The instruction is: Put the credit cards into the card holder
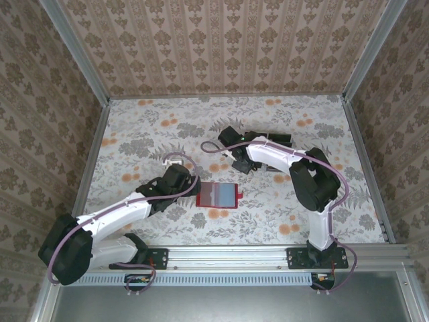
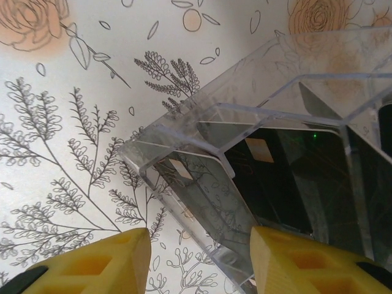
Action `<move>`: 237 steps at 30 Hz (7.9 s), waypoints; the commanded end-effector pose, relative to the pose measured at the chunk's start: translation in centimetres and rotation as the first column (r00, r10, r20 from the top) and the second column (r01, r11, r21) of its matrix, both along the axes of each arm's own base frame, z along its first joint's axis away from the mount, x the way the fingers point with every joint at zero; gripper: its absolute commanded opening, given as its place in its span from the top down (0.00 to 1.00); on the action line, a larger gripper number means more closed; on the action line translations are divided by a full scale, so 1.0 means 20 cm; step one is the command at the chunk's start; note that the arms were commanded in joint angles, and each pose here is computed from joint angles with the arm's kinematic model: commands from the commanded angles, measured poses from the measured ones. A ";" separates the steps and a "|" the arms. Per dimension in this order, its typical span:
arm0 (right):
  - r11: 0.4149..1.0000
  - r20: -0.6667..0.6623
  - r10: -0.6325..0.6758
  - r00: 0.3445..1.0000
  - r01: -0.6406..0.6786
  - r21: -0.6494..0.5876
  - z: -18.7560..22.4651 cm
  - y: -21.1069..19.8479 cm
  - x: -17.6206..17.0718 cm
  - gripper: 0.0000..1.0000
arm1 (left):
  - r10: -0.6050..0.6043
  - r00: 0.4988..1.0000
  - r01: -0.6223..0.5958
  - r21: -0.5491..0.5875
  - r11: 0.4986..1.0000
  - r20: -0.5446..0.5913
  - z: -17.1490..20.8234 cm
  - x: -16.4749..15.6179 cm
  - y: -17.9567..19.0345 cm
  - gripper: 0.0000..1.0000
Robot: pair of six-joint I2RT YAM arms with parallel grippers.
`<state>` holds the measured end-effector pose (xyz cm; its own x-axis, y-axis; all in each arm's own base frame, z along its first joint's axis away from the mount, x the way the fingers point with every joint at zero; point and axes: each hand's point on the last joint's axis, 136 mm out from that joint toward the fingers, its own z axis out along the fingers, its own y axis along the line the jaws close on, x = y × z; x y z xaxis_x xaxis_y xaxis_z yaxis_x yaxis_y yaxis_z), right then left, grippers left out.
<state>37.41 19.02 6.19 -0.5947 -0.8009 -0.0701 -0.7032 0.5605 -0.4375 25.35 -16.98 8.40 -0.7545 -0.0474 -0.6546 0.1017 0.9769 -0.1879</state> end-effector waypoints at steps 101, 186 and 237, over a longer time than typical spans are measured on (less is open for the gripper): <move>0.981 0.042 0.059 0.997 -0.050 -0.185 0.05 -0.09 0.02 0.71 | 0.041 0.999 -0.040 -0.047 0.998 0.002 -0.03 0.03 -0.02 0.00; 0.031 -0.627 -0.278 0.728 0.659 0.751 0.11 0.60 -0.61 1.00 | -0.161 0.984 0.174 0.205 0.963 -0.078 -0.08 -0.03 -0.05 0.00; 0.122 -0.661 -0.326 0.676 0.724 0.679 -0.15 0.38 -0.61 1.00 | -0.149 0.946 0.236 0.296 0.926 -0.289 -0.35 -0.15 -0.05 0.00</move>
<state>25.84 27.33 4.53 -0.9644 0.1765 -0.1969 -0.0241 0.6829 0.7301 23.32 -19.75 2.32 -0.8414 0.2849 -0.4592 0.3129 0.9497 0.0159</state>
